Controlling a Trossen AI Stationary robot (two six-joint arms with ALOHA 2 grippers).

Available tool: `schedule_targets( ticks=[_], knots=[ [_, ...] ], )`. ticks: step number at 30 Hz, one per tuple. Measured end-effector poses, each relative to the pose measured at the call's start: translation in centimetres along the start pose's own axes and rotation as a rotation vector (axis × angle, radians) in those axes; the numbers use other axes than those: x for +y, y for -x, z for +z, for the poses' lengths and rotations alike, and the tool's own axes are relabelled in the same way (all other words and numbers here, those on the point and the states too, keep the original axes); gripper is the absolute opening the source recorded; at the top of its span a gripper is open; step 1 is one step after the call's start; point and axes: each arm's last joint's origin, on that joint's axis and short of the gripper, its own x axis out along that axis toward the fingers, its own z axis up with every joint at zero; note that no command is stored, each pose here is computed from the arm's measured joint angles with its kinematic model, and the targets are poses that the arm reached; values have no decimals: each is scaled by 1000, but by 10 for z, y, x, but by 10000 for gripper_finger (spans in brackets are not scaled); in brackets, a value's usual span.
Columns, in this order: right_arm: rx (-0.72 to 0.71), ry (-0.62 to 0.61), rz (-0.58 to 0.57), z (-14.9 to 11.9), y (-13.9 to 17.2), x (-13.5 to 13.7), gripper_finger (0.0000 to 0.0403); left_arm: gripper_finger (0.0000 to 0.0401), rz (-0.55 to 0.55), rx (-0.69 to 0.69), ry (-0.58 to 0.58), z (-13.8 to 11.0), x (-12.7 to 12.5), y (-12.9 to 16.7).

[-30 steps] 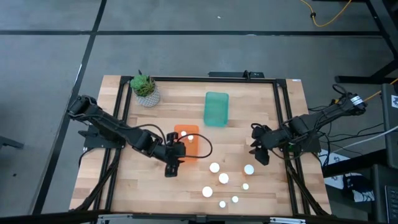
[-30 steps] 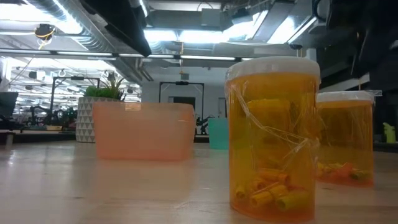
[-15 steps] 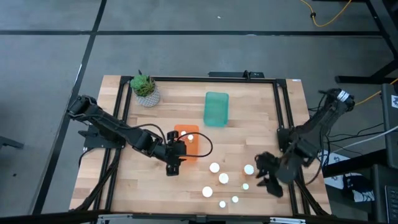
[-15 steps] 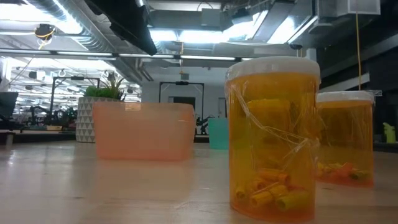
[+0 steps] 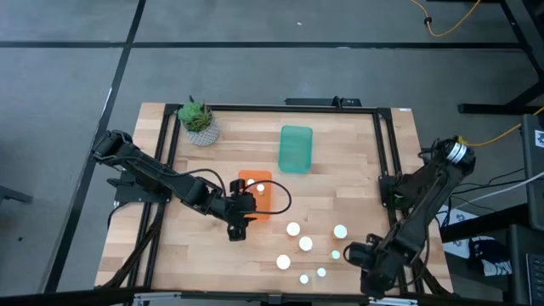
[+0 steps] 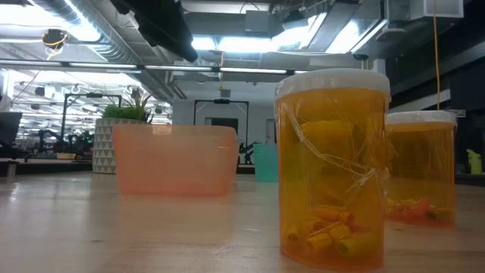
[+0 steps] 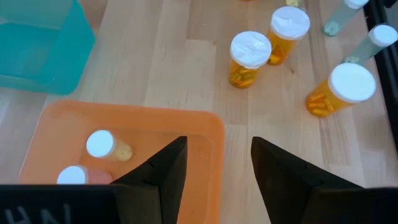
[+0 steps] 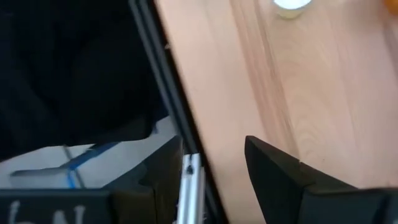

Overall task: Pick and place medicine bottles into bin by pill shape (circle, oval)
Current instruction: Put the small yellow pill bottle into the orange bin

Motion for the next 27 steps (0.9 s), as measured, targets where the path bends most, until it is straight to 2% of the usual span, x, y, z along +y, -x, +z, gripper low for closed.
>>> schedule_targets(
  ticks=[10,23,27],
  knots=[
    [77,-8,-89,0,-34,-1,177,171,3,-4,1,0,0,0],
    [71,43,-58,0,-32,1,177,171,25,-14,3,1,1,0],
    [48,81,-74,1,-30,0,193,171,26,-15,3,1,1,0]
  ],
)
